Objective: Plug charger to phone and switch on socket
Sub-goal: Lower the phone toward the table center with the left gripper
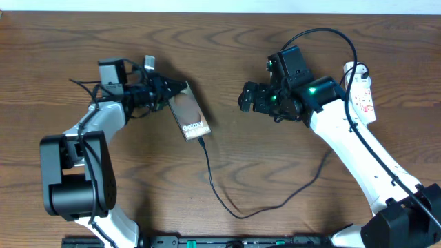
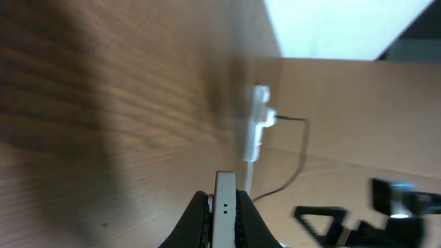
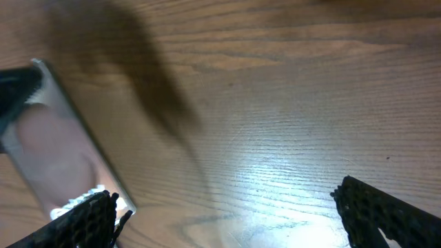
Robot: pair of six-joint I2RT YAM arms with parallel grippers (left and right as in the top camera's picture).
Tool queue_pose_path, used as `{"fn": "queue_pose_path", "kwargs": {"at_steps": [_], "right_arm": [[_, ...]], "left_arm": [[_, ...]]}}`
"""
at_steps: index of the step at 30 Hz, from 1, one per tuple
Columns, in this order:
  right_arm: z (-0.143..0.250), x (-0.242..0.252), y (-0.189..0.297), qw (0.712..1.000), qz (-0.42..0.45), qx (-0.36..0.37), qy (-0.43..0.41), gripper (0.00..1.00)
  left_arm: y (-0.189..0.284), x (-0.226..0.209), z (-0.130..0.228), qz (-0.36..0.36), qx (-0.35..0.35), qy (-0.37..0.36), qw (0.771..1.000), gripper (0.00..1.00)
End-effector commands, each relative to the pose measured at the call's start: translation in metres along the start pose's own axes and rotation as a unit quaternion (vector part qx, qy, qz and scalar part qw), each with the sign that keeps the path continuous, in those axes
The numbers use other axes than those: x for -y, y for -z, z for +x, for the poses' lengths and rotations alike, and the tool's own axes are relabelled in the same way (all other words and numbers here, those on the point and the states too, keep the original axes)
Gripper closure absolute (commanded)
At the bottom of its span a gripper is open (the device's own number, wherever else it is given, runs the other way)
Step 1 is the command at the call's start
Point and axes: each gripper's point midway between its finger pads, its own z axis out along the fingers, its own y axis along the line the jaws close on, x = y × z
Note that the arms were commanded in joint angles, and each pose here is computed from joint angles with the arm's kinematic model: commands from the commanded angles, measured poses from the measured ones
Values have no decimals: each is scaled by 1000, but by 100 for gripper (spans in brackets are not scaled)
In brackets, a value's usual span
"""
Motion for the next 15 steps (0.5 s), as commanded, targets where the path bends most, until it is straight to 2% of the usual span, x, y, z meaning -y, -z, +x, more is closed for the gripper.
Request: {"fn": "queue_pose_path", "kwargs": {"at_steps": [1,7,15], "right_arm": [[0,0,8,1000,6,7,2,1],[6,5,8,1000,18,-4,0,1],[11,9,8,1000,26,-13,-2,1]], "left_arm": [[-6,0,4,-32,5,-65,997,93],[-20,-17,21,-88,-12,-74,993,93],[-34,-25,38,-120,-31,-84,989,93]]}}
